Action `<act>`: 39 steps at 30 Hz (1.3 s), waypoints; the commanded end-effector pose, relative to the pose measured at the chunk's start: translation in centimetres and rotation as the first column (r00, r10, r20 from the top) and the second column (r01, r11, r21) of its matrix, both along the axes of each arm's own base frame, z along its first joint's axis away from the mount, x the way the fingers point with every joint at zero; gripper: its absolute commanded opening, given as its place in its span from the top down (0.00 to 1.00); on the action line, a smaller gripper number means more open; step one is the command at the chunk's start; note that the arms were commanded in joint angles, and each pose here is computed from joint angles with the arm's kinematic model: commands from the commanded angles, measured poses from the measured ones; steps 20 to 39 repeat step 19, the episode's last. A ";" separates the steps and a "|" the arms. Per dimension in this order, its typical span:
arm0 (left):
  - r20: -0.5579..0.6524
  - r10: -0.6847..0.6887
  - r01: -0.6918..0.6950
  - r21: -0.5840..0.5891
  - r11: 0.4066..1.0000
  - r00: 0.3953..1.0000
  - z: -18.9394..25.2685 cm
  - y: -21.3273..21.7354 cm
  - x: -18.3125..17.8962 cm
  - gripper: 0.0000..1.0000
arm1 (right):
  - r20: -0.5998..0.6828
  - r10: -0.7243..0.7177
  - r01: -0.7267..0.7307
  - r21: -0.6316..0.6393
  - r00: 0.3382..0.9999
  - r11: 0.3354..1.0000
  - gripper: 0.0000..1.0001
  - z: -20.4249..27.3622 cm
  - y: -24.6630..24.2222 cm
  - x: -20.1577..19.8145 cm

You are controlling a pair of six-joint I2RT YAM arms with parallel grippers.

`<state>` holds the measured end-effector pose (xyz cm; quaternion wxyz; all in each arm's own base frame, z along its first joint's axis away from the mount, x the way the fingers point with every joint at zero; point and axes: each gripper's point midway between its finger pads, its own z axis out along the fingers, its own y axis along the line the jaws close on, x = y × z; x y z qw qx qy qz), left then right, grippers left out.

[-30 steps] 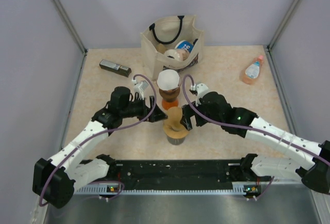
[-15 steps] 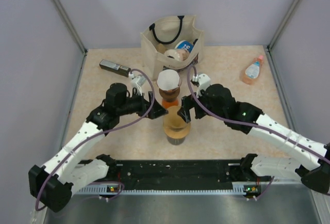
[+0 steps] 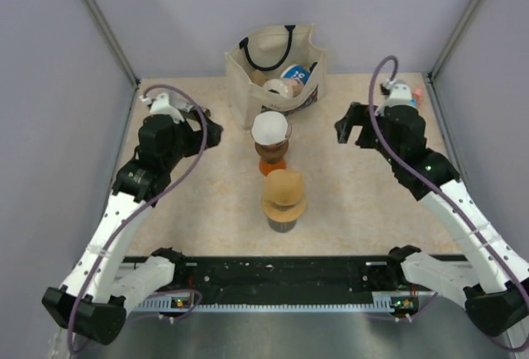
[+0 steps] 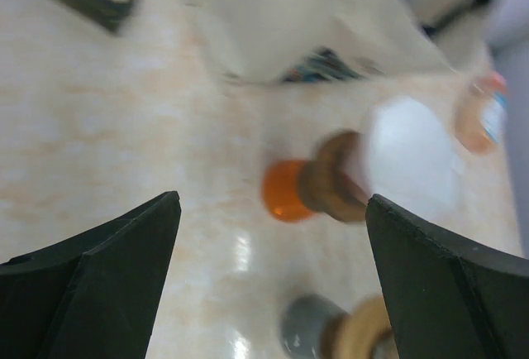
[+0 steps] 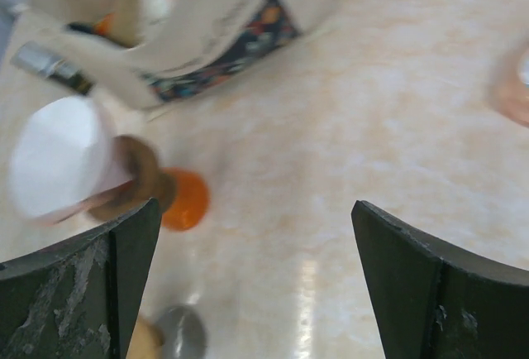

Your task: Place the coffee filter in the dripper

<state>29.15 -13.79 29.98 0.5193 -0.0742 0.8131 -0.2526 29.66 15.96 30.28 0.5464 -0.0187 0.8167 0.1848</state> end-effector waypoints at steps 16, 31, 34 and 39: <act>-0.168 0.707 -0.698 0.120 0.706 0.687 -10.1 18.7 1.3 0.01 | -0.101 -0.674 0.677 0.001 0.732 0.736 0.01 -13.0 -18.0 2.1; -0.180 0.700 -0.690 0.124 0.713 0.691 -10.5 18.5 1.4 0.01 | -0.077 -0.666 0.669 0.021 0.742 0.743 0.01 -12.3 -17.9 2.3; -0.180 0.700 -0.690 0.124 0.713 0.691 -10.5 18.5 1.4 0.01 | -0.077 -0.666 0.669 0.021 0.742 0.743 0.01 -12.3 -17.9 2.3; -0.180 0.700 -0.690 0.124 0.713 0.691 -10.5 18.5 1.4 0.01 | -0.077 -0.666 0.669 0.021 0.742 0.743 0.01 -12.3 -17.9 2.3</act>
